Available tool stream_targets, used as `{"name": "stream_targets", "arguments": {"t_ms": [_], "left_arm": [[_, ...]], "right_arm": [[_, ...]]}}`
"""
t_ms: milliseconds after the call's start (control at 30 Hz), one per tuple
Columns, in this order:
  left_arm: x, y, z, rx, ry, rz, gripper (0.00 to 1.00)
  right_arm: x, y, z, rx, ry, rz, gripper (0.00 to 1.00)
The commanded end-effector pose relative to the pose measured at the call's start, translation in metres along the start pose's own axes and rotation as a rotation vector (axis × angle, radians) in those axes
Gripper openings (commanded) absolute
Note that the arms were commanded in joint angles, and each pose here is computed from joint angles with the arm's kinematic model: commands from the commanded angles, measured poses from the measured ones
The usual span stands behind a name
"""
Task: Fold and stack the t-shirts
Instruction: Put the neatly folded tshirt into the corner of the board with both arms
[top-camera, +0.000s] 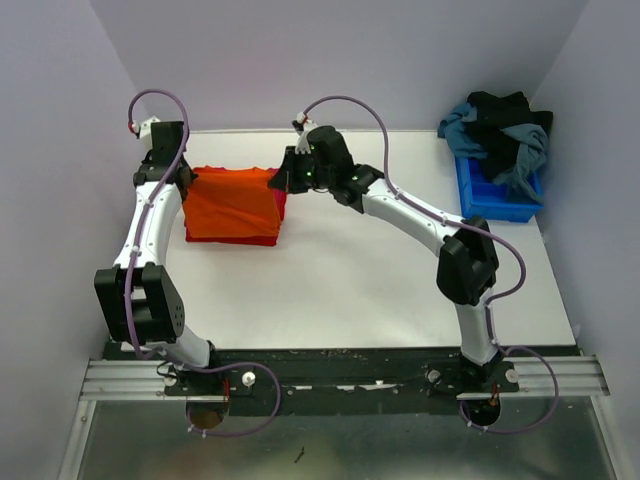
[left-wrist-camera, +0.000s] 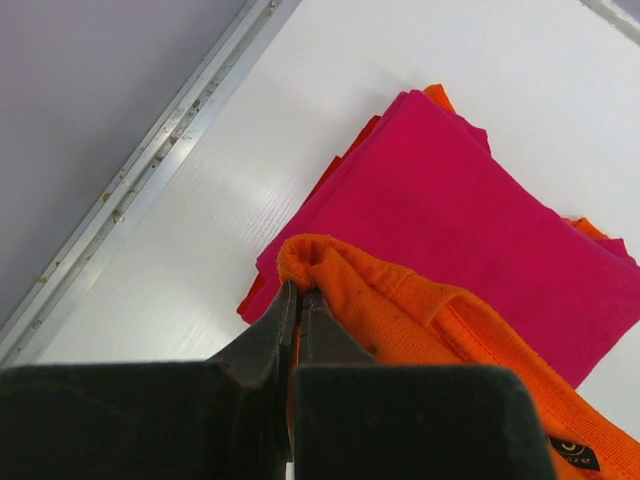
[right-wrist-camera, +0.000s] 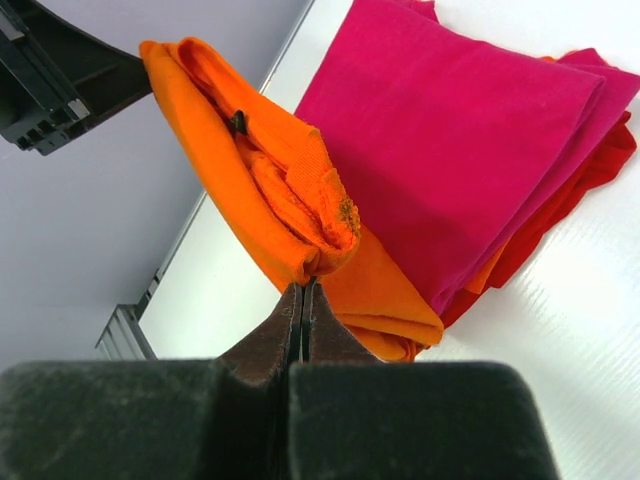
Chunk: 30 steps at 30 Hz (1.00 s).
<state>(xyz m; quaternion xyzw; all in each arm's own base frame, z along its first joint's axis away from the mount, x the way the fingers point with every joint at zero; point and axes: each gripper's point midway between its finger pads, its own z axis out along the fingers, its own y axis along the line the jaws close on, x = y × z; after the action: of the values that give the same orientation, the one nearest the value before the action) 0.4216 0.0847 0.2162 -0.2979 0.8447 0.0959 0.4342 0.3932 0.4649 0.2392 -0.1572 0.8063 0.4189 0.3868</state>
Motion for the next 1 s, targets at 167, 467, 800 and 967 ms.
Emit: {"name": "stream_targets", "arguments": {"t_ms": [167,467,800,967], "left_arm": [[-0.035,0.024,-0.017,-0.092,-0.104,0.008,0.00],[-0.047,0.032,-0.035,-0.100,-0.152,-0.010,0.00],[-0.040,0.020,-0.014,-0.076,-0.106,0.006,0.00],[-0.036,0.015,-0.004,-0.065,-0.090,0.012,0.00]], "right_arm": [[-0.001,0.026,-0.005,-0.024,-0.039,-0.013,0.01],[0.005,0.045,-0.013,-0.040,-0.045,-0.031,0.01],[0.002,0.026,0.005,0.043,-0.051,-0.058,0.01],[-0.001,0.015,0.014,0.071,-0.045,-0.059,0.01]]}}
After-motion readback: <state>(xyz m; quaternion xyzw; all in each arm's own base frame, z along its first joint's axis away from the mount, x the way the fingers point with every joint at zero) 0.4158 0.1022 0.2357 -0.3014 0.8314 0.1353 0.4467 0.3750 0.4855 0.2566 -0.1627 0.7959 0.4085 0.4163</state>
